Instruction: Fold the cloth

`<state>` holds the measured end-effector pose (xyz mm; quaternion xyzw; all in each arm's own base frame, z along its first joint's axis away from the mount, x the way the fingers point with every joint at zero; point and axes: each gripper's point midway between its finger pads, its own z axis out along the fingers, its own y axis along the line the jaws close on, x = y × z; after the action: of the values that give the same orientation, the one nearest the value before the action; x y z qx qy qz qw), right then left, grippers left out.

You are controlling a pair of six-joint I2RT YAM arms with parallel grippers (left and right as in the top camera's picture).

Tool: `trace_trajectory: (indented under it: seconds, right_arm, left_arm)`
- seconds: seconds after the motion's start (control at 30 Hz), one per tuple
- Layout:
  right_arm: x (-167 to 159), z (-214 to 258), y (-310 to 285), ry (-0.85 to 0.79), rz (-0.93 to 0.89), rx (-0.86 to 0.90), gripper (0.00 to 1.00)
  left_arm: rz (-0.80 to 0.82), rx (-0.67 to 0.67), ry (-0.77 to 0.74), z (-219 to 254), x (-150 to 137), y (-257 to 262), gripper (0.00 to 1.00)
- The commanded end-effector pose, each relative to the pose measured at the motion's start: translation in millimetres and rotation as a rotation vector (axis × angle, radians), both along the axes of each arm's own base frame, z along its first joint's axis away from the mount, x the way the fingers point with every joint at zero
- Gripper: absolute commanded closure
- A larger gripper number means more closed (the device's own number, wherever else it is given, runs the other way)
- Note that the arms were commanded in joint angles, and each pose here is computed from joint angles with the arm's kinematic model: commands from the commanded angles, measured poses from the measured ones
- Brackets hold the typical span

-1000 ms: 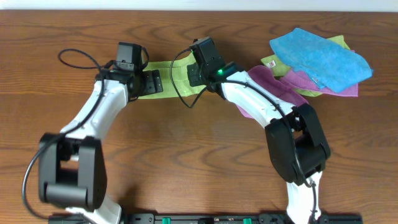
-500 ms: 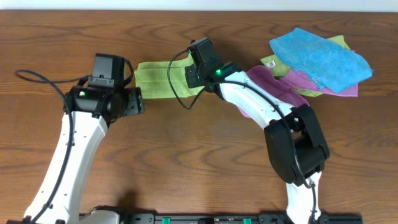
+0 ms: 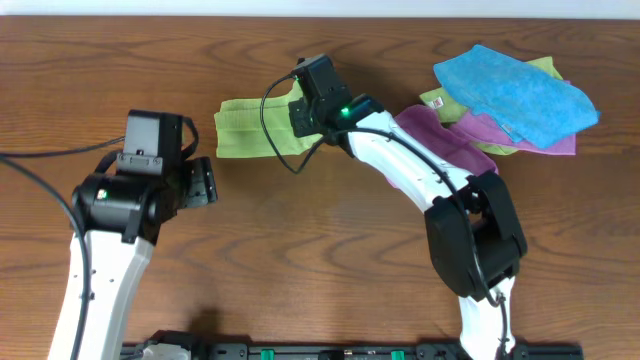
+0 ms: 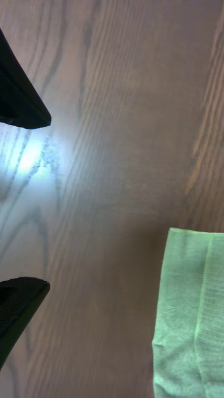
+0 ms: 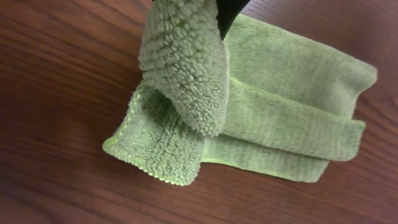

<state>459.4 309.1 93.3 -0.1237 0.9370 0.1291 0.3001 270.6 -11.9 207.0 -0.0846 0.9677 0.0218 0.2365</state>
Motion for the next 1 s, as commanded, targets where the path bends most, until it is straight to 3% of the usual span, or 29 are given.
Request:
trace_trajectory:
  seconds: [0.0,0.27,0.53,0.97]
  right_arm:
    - [1,14,9,-0.037,0.015,0.004,0.99]
    - [5,-8,-12,-0.015,-0.078,-0.085,0.99]
    - [2,-3,5,-0.009,-0.055,-0.016,0.98]
    - [-17,9,57,-0.052,0.052,0.052,0.99]
  left_arm:
    - [0.01,0.016,-0.02,7,-10,6,0.23]
    - [0.027,-0.003,-0.089,28,-32,8,0.22]
    - [0.036,-0.023,-0.167,46,-49,10,0.21]
    - [0.049,-0.018,-0.105,38,-71,13,0.22]
